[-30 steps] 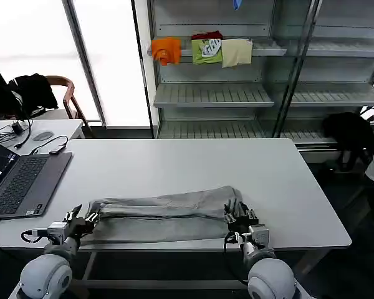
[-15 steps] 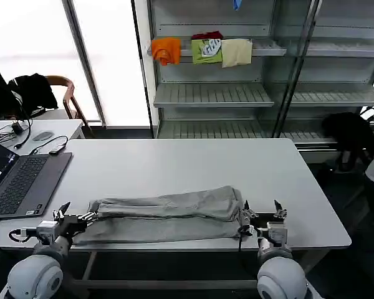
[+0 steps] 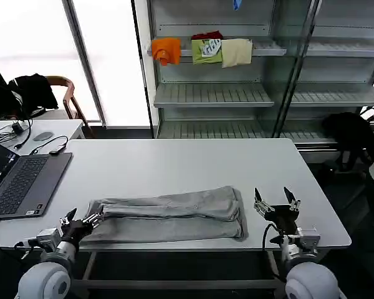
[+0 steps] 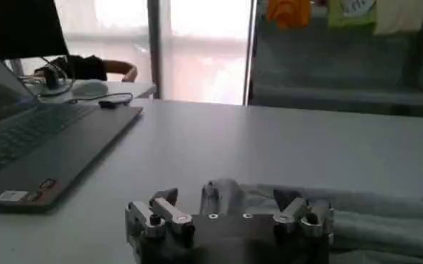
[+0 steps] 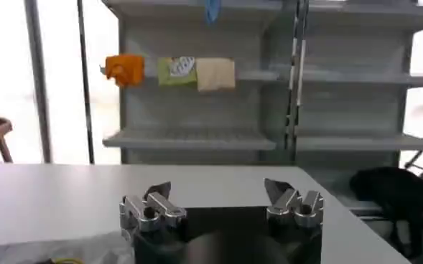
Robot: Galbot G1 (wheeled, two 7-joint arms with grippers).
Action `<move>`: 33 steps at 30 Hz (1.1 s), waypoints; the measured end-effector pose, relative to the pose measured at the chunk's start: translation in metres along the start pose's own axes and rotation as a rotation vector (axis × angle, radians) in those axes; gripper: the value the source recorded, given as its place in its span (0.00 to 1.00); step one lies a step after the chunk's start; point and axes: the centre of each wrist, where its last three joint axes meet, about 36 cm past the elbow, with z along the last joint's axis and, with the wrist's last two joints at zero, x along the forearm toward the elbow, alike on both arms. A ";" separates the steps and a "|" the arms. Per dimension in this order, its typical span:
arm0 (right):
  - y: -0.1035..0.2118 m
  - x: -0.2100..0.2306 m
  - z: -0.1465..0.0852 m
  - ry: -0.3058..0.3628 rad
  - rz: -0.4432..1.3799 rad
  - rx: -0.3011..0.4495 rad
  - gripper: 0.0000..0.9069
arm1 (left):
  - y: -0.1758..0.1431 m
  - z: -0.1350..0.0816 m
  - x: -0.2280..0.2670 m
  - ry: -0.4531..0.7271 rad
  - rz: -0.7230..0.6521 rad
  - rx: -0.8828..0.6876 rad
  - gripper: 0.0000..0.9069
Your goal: Fold and organize the clothes.
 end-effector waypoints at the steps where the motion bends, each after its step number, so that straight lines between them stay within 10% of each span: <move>1: -0.003 0.001 0.000 -0.011 -0.009 -0.003 1.00 | -0.001 0.003 -0.001 0.000 0.000 0.013 1.00; 8: -0.020 0.008 0.001 -0.060 -0.037 -0.016 1.00 | -0.002 0.017 -0.010 -0.004 -0.004 0.082 0.87; 14: -0.027 0.012 -0.001 -0.094 -0.051 -0.022 1.00 | -0.002 0.031 -0.015 0.007 -0.008 0.119 0.03; 33: -0.040 0.019 0.008 -0.124 -0.036 -0.037 1.00 | -0.017 0.043 -0.017 -0.005 0.051 0.148 0.00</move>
